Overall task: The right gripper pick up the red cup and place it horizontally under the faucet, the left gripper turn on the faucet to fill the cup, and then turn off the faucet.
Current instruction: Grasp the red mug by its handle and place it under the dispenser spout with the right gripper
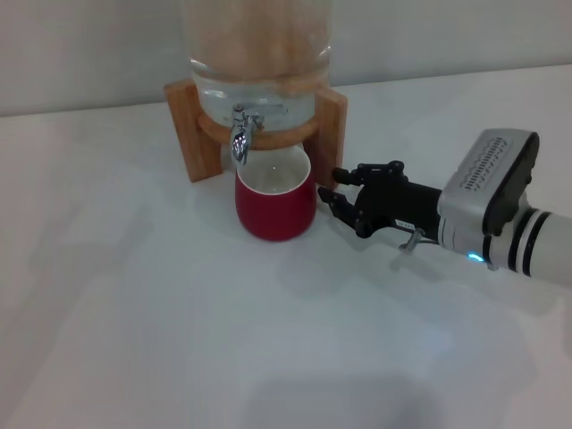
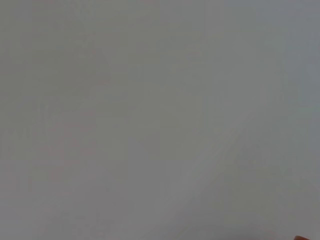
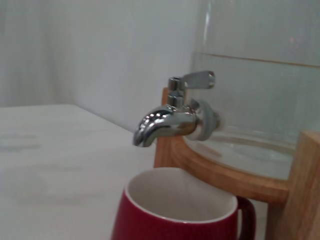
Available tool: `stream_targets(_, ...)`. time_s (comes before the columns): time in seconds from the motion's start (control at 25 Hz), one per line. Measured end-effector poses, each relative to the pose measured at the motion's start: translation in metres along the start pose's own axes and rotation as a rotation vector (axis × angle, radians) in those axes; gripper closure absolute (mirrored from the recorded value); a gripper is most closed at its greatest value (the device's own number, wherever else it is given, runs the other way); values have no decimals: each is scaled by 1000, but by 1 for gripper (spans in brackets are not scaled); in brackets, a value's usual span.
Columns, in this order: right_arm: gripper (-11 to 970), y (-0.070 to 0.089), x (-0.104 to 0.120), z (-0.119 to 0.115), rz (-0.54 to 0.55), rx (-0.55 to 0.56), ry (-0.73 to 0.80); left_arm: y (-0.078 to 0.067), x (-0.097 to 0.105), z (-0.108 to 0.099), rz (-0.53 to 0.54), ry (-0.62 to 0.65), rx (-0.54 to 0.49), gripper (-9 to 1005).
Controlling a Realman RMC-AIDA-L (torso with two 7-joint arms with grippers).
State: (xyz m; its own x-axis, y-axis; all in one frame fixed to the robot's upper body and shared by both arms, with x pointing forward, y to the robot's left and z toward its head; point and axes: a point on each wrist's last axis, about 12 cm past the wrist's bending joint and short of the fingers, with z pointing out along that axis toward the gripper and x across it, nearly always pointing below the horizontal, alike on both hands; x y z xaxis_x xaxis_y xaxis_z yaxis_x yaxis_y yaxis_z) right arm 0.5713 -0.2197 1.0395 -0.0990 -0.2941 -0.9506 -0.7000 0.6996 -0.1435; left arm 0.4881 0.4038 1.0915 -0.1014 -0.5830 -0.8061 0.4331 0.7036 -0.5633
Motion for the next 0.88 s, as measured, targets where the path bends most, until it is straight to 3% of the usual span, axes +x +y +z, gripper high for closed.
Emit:
stream_targets(0.32,656,-3,-3,3,1,20,-3,0,0,1,0,0,3,151)
stream_targets(0.64,656,15,-5,6,-8,-68,-20,-1,-1,3,0,-1,8,151)
stream_targets(0.88,656,18,-5,7,-10,-89,-25,0,-1,2,0,1,5,151)
